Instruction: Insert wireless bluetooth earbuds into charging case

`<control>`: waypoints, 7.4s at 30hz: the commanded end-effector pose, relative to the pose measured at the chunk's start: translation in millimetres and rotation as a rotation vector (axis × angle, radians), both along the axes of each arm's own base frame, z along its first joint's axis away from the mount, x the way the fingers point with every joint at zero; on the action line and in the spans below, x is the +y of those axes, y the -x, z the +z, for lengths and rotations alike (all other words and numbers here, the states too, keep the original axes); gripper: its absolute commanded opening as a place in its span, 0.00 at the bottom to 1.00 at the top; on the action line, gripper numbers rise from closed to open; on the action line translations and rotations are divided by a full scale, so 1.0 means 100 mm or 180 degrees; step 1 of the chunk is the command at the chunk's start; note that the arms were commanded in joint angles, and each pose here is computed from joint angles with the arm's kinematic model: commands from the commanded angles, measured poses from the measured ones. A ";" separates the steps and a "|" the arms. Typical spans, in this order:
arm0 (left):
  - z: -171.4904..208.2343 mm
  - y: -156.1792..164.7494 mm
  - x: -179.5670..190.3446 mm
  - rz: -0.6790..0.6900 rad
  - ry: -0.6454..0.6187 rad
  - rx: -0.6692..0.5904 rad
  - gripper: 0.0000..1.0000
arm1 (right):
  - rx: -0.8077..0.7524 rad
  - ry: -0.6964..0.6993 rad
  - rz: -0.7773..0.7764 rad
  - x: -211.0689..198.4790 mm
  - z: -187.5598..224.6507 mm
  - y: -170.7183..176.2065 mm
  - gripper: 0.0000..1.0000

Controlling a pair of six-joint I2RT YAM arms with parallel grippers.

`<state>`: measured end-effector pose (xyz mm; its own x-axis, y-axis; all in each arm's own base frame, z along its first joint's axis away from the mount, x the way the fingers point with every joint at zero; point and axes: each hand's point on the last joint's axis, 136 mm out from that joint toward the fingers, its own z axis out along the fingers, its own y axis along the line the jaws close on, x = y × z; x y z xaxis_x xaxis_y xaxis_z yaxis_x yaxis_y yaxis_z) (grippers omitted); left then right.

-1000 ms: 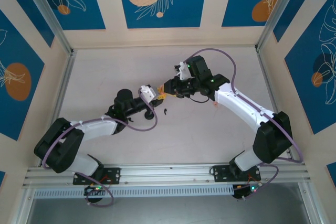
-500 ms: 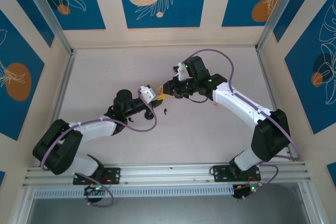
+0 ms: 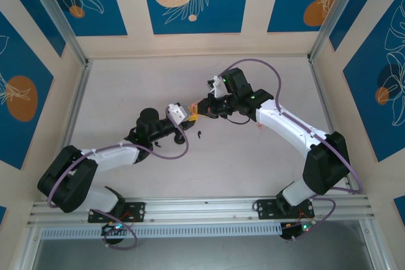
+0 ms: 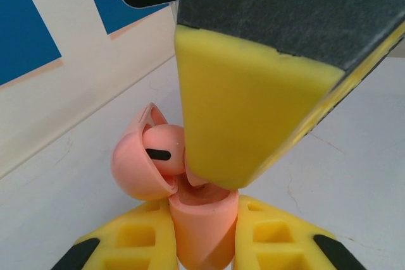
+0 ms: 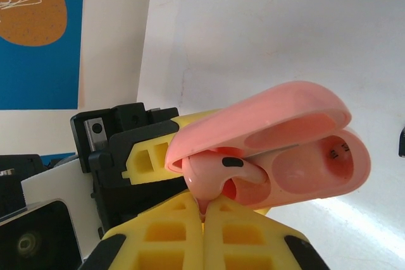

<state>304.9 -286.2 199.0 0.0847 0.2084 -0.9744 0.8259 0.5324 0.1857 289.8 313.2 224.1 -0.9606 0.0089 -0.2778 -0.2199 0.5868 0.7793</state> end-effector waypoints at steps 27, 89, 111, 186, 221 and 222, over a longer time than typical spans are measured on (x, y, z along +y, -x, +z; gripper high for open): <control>0.16 0.06 -0.02 -0.0096 0.0286 -0.0087 0.10 | -0.0636 -0.0570 0.0727 -0.05 0.36 0.21 0.05; 0.52 0.30 -0.11 -0.0564 0.0608 -0.0178 0.12 | -0.0577 -0.0702 0.1227 -0.13 0.17 0.35 0.08; 0.55 0.26 -0.11 -0.0507 0.0594 -0.0188 0.14 | -0.0771 -0.0606 0.1013 -0.25 0.33 0.27 0.37; 0.53 0.26 -0.07 -0.0444 0.0577 -0.0166 0.13 | -0.0685 -0.0663 0.0552 -0.11 0.35 0.14 0.19; 0.51 0.31 -0.05 -0.0455 0.0538 -0.0160 0.13 | -0.0743 -0.0570 0.0648 -0.06 0.40 0.21 0.20; 0.50 0.31 -0.05 -0.0462 0.0533 -0.0151 0.13 | -0.0736 -0.0563 0.0647 -0.06 0.39 0.20 0.20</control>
<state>281.0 -291.5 237.2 0.1054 0.0462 -0.9934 0.8826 0.4559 0.1148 269.2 303.3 260.3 -0.8645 -0.0970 -0.4931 -0.4900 0.3810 0.7841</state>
